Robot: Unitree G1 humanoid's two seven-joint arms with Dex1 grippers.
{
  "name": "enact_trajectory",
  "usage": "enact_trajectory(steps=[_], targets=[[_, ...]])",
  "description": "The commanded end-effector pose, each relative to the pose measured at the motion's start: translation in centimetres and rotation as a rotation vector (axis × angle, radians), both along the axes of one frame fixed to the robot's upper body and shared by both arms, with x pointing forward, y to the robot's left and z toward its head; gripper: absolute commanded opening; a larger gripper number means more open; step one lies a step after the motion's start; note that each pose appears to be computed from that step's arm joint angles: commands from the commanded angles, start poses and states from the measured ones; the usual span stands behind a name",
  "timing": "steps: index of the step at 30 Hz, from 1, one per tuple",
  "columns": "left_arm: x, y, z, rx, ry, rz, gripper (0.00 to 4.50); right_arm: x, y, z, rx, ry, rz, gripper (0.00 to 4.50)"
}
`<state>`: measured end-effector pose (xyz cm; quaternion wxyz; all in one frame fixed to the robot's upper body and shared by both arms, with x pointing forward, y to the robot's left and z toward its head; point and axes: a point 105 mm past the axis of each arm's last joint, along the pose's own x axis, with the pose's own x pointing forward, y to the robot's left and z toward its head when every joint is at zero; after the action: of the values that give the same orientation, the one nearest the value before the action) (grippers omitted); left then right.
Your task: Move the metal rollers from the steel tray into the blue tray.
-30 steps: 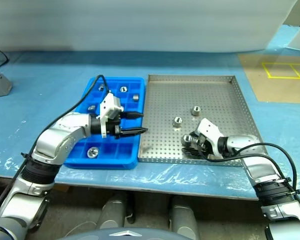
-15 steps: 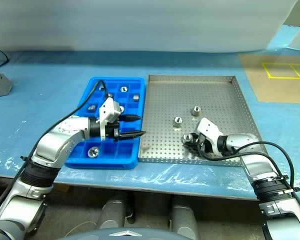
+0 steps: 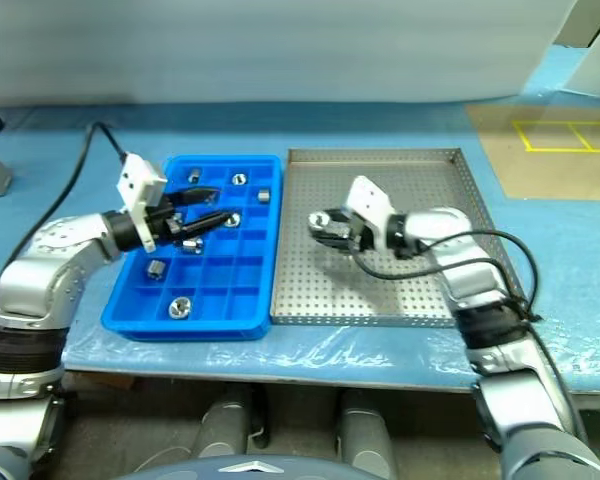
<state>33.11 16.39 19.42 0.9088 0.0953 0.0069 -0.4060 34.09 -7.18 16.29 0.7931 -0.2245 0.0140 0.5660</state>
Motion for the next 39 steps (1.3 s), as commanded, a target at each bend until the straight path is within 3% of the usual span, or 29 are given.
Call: enact_trajectory(steps=[1, 11, 25, 31, 39], targets=[[-1.1, 1.4, 1.6, 0.005, -0.053, 0.060, 3.16, -0.2, 3.2, 0.3, 0.002, -0.034, 0.125, 1.64], [-5.3, 2.8, 0.6, 0.033, 0.002, 0.140, 3.16, -1.2, 8.9, -0.3, 0.046, -0.004, 0.298, 1.64], [-6.6, 2.2, 0.0, 0.016, 0.028, 0.176, 3.16, -0.5, 10.3, -3.8, -0.010, 0.022, 0.307, 1.64], [-6.2, 1.4, -0.1, 0.008, 0.034, 0.134, 3.16, -0.5, 9.4, -3.6, -0.009, 0.052, 0.290, 3.61], [-3.9, -1.0, 0.1, -0.013, 0.021, 0.001, 3.16, 2.4, 3.5, 1.2, 0.080, -0.058, 0.060, 3.61]])
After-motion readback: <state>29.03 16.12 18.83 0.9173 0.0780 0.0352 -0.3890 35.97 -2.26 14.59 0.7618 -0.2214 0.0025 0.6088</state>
